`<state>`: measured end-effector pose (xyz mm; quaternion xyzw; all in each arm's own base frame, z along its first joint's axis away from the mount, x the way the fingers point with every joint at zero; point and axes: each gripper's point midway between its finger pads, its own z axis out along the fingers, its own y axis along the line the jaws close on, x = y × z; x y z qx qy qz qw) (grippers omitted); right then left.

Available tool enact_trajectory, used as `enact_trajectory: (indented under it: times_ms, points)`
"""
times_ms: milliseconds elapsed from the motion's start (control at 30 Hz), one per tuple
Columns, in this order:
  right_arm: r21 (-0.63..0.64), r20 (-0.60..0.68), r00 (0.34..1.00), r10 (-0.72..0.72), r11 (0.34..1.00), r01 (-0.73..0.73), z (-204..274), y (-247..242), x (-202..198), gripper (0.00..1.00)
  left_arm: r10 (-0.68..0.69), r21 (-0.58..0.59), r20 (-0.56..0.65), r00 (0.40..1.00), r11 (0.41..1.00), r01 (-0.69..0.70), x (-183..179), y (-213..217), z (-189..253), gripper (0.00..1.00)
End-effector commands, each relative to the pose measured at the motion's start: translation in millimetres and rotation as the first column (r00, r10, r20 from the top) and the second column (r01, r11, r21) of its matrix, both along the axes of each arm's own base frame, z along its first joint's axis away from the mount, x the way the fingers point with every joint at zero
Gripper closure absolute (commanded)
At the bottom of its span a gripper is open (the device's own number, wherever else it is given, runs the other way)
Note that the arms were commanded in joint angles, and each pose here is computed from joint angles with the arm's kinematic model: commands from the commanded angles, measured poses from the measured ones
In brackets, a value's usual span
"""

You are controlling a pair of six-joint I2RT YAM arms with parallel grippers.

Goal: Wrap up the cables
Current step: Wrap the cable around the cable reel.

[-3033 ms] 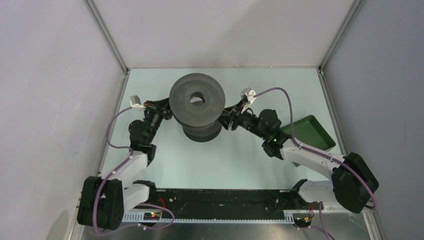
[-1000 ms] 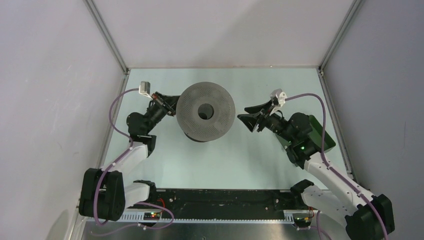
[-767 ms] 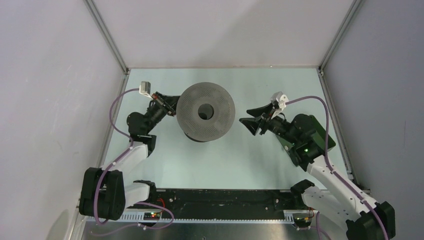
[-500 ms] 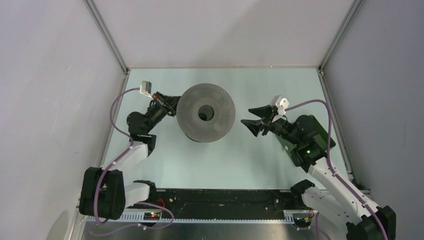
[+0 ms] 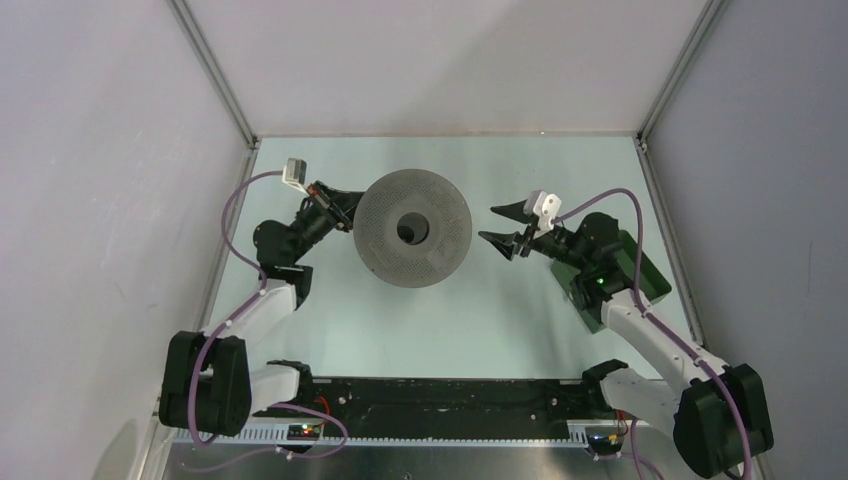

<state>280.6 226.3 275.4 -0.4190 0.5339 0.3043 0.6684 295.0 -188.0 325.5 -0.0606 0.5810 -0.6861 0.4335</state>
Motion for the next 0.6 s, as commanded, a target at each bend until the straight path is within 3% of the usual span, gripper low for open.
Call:
enact_trajectory:
  times_ms: [0,567]
  points:
    - [-0.020,0.187,0.982,0.022,1.000,-0.019,22.8,11.3,1.2,0.41,-0.003,-0.036,0.110,0.994,0.999,0.007,-5.2,2.4,36.1,1.00]
    - [-0.056,0.189,0.982,0.013,0.998,-0.003,18.3,38.4,15.4,0.43,0.004,-0.042,0.100,0.995,0.999,0.000,-2.9,3.0,34.1,1.00]
